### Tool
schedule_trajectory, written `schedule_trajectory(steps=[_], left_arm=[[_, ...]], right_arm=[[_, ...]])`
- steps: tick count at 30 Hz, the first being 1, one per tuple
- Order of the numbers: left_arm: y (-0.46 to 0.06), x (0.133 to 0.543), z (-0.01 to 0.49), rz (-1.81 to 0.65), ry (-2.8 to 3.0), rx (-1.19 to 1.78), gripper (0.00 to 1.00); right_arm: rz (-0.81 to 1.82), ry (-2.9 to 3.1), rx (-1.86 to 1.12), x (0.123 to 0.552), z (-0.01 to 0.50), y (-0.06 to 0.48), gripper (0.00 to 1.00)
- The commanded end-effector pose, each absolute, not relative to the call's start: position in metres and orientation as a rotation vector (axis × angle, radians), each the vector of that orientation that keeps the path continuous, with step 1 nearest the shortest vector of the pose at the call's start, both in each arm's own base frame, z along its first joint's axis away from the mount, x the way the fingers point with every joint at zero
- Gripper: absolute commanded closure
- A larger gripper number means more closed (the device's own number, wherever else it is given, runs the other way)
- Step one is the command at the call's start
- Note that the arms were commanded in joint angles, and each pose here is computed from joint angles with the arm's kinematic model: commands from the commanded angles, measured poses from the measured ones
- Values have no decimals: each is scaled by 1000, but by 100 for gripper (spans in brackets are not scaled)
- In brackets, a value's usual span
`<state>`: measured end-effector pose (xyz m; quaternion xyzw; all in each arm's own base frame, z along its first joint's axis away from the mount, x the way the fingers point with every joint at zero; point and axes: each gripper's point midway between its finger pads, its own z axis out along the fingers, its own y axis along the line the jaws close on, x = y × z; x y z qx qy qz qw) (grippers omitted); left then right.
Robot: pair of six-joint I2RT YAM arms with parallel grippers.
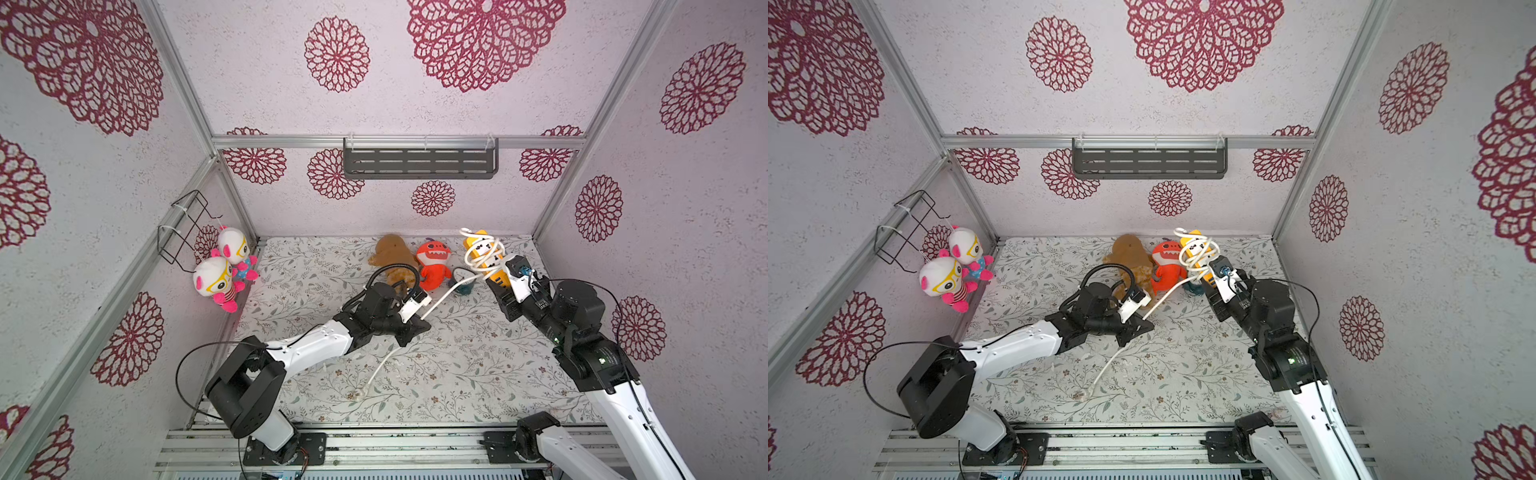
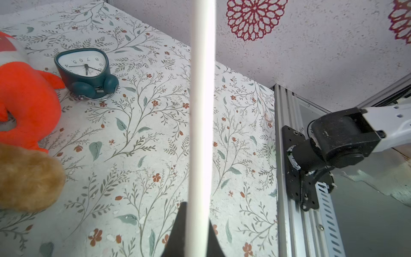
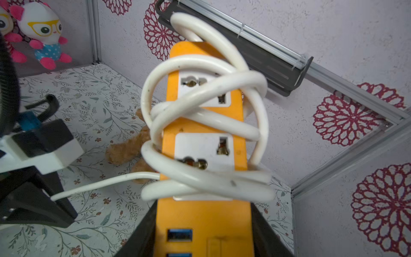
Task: Wrap the cord around the power strip
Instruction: Wrap the power cord around the power strip.
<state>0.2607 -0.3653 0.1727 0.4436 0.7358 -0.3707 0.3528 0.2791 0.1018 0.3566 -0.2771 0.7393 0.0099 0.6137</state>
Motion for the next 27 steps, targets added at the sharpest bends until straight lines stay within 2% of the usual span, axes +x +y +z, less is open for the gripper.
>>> schedule_trajectory(steps=[1, 12, 21, 27], left_arm=[[-359, 243, 197, -839, 1853, 1298, 100], [-350, 240, 311, -599, 1544, 1437, 100], [-369, 229, 339, -644, 1442, 1627, 100], [-366, 241, 352, -540, 1392, 1658, 100]], right_arm=[[-20, 1719, -589, 288, 364, 92, 100], [93, 1905, -878, 288, 280, 125, 100], [168, 1945, -1065, 277, 234, 170, 100], [278, 1870, -1241, 257, 220, 198, 100]])
